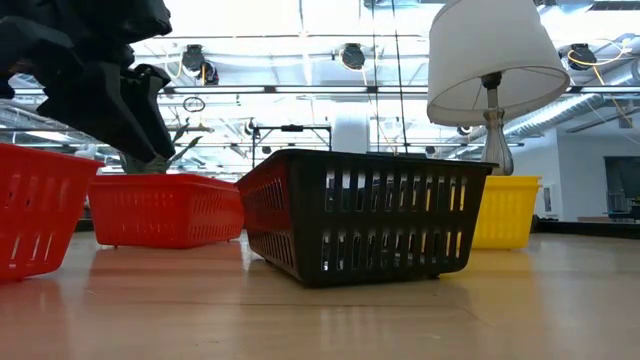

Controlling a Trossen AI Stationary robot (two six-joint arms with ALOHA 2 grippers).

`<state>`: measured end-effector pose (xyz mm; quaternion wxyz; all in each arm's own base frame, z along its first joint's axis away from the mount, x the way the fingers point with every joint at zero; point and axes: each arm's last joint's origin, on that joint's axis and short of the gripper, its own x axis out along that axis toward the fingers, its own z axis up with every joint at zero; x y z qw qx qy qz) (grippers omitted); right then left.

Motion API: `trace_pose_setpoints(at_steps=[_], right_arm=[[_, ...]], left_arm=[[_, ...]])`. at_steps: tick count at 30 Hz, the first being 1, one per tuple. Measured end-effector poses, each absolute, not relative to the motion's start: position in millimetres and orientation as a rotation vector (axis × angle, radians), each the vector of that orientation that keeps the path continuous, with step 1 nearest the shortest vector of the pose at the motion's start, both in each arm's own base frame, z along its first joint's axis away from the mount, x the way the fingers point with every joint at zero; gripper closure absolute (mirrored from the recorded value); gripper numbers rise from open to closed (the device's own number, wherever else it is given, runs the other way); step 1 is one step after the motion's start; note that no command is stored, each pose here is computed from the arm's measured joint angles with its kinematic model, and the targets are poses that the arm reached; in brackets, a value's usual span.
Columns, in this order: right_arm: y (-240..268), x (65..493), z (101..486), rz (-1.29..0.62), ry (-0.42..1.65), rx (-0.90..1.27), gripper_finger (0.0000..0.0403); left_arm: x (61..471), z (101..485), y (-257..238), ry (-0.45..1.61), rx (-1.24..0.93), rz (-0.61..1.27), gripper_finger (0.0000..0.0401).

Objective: Stack baskets by color
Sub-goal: Stack the top red basket on the middle red basket

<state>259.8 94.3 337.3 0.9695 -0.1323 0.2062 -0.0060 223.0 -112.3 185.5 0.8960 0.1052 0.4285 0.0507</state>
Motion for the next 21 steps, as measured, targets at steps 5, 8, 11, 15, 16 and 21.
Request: trace_pose_setpoints(at_steps=[5,8,11,15,16,21], right_arm=[[94.3,259.6,336.7,-0.008,0.422,-0.269,0.0137],[94.4,259.6,336.5,-0.008,0.424,-0.269,0.0137],[94.4,259.6,336.6,-0.008,0.423,-0.268,0.0137],[94.4,259.6,336.6,-0.008,0.423,-0.268,0.0137],[94.4,259.6,336.6,-0.008,0.423,-0.268,0.0137],[94.4,259.6,336.5,-0.008,0.424,-0.269,0.0137]], left_arm=[[222.8,184.9,-112.9,0.906,0.191,0.074,0.0219],[222.3,183.9,-112.5,0.909,0.193,0.075,0.0237],[220.5,180.9,-111.4,0.921,0.208,0.073,0.0262],[218.2,176.8,-110.3,0.936,0.212,0.067,0.0291],[217.7,175.9,-110.0,0.939,0.215,0.067,0.0296],[216.5,172.4,-106.8,0.951,0.205,0.084,0.0302]])
